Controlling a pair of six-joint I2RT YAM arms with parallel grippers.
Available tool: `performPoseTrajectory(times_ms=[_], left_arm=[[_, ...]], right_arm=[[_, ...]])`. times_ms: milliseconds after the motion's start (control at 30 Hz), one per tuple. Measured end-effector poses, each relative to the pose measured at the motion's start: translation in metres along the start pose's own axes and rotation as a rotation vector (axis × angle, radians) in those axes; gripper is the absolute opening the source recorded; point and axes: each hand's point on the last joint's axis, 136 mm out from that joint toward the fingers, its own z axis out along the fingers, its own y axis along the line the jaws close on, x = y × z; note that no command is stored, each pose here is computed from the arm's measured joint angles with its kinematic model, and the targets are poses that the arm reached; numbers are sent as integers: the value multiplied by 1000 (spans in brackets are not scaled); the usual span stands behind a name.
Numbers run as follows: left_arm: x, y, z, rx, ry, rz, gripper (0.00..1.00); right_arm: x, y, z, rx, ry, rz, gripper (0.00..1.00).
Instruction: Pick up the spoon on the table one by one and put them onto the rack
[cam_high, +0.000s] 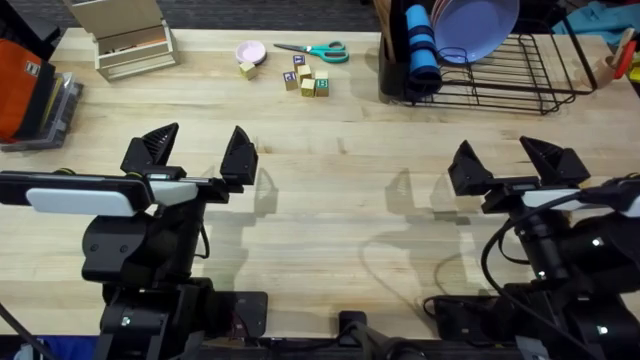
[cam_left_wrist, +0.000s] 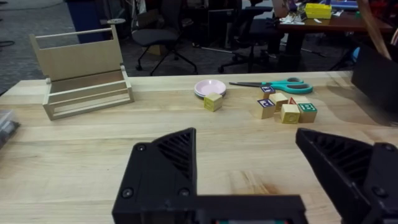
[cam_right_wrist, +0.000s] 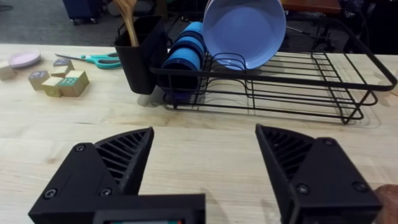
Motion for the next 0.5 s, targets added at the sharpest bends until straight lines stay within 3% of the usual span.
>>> performPoseTrajectory(times_ms=[500], left_arm=[[-3,1,0,-3,-12,8,993]], right_arm=[[3,-10,-1,55,17,-23,996]])
